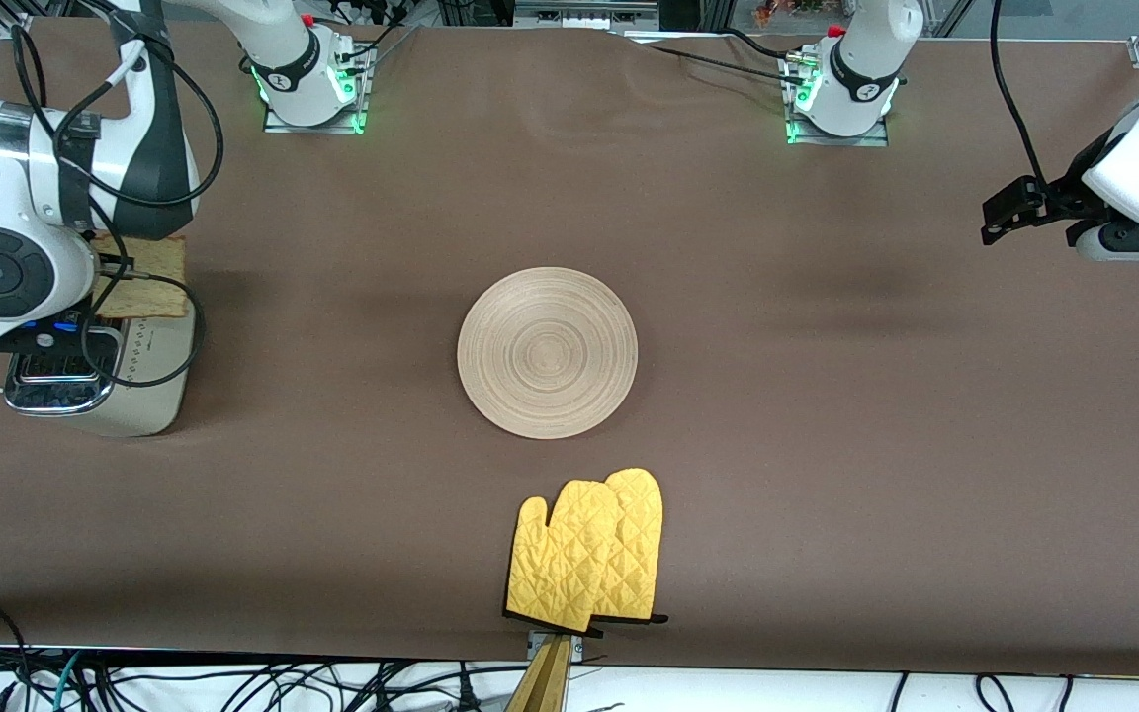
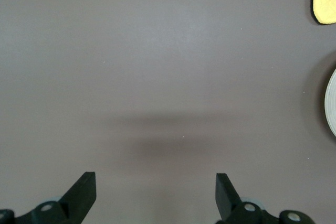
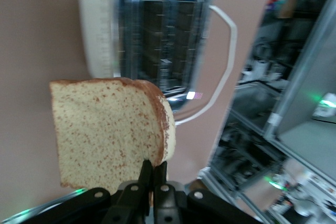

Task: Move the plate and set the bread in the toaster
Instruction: 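Lift the bread with the right gripper and carry it over the toaster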

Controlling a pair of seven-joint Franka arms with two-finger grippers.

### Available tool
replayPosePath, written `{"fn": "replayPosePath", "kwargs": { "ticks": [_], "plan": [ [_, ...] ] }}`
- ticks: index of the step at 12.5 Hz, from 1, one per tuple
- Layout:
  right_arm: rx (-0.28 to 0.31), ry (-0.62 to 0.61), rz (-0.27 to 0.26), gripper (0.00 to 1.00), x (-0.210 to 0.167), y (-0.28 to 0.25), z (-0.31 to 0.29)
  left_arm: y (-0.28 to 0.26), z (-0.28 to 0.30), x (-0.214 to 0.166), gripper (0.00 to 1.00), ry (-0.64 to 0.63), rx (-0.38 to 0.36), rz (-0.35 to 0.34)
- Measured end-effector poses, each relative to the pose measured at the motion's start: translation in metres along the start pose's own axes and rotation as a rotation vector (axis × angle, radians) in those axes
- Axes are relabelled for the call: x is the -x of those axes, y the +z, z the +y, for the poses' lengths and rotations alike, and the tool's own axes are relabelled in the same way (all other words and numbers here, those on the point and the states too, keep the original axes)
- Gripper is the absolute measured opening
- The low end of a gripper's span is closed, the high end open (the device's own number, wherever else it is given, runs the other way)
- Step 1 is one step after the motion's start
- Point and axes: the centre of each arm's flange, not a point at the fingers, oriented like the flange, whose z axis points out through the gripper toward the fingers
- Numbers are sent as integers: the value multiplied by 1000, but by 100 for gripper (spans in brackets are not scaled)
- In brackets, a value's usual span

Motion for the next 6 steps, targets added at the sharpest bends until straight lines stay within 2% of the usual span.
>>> {"fn": "replayPosePath", "kwargs": {
  "ticks": [4,6],
  "plan": [
    [242,16,-3,4,-21,12,6,0,0,0,100,0,0,0],
    [314,16,14,4,-38,22,8,0,0,0,100,1,0,1]
  ]
}}
